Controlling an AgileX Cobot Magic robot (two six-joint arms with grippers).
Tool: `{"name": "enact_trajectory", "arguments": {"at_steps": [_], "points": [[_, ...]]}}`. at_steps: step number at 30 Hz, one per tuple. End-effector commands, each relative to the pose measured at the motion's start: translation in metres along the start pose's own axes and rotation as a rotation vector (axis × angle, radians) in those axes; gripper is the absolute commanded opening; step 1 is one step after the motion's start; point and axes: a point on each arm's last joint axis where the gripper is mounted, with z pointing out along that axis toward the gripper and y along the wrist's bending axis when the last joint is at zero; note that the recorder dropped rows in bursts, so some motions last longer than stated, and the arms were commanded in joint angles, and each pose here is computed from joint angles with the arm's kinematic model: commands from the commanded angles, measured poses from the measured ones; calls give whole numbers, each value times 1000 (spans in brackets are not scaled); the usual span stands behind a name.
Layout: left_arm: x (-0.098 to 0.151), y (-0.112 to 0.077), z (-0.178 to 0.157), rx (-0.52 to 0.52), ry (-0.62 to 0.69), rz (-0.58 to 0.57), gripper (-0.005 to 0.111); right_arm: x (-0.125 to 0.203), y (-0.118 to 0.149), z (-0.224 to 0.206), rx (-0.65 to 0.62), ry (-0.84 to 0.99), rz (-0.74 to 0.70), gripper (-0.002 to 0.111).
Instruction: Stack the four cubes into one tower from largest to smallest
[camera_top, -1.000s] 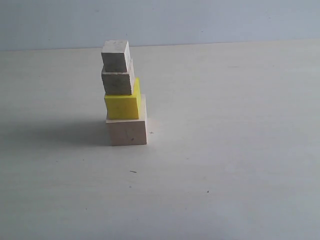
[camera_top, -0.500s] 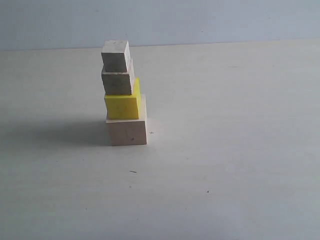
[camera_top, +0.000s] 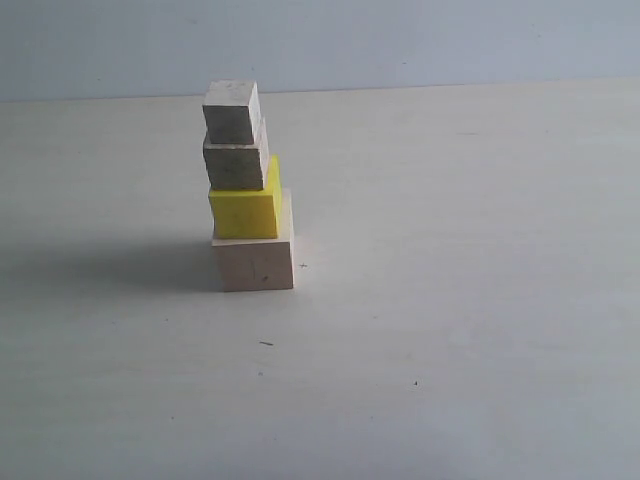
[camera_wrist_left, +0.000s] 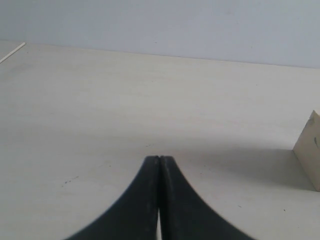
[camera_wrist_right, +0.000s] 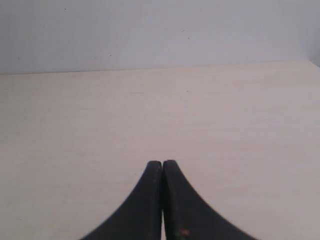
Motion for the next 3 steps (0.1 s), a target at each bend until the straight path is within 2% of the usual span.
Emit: {"name": "enact_trajectory", "arguments": {"at_steps": [1,3], "points": [[0,0,0,6,-8,-12,0,1,0,0,6,-7,1,0],[0,0,0,6,-8,-12,0,1,0,0,6,-7,1,0]]}}
